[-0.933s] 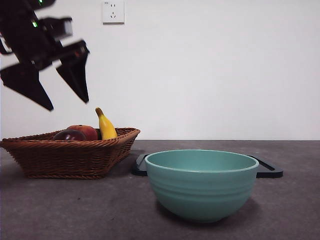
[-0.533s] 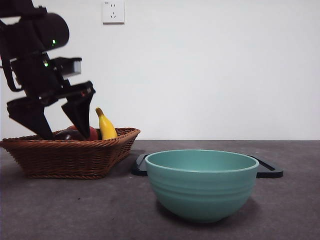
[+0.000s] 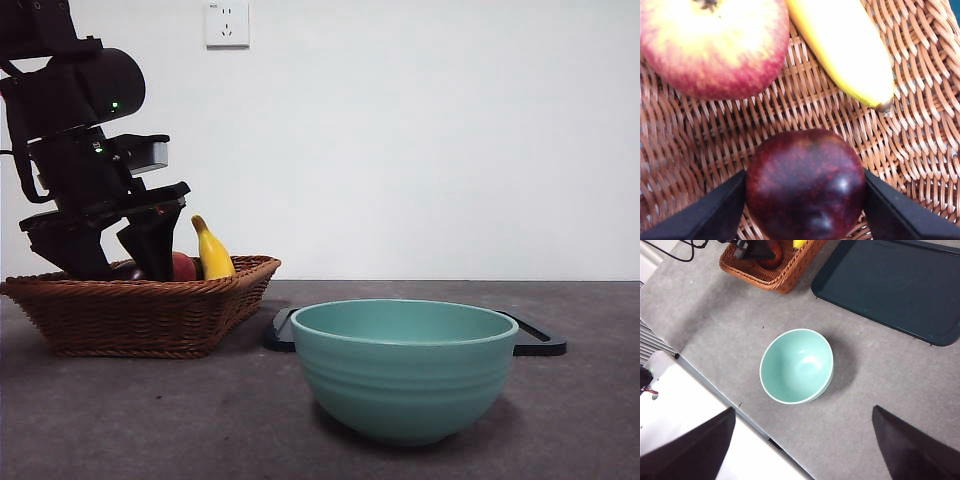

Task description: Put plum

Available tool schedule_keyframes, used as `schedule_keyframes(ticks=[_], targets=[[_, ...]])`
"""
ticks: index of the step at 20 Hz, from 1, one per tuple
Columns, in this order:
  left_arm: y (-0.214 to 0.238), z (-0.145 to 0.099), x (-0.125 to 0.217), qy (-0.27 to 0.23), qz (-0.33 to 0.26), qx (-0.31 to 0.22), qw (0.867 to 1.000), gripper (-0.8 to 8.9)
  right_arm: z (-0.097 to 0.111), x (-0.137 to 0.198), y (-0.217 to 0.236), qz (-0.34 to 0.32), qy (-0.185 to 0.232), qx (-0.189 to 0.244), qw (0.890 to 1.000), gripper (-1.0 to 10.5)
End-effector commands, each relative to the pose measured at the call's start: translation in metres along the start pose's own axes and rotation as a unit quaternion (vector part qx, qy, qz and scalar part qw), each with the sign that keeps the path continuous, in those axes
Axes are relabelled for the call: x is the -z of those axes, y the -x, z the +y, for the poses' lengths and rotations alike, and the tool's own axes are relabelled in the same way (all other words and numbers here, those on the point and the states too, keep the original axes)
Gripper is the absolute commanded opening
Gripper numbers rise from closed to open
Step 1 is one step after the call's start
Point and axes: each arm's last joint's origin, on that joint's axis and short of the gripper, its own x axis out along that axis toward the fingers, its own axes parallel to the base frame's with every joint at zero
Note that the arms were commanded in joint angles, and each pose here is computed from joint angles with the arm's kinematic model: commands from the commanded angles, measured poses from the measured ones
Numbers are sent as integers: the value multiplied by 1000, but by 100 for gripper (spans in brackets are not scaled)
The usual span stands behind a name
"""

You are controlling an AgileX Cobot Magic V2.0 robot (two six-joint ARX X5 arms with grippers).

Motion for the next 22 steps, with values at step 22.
schedule_keyframes(ticks=[22], targets=[[119,-176,28,-241,-84,228,940,302,2,-4,3,-8,6,-1,1000,436]])
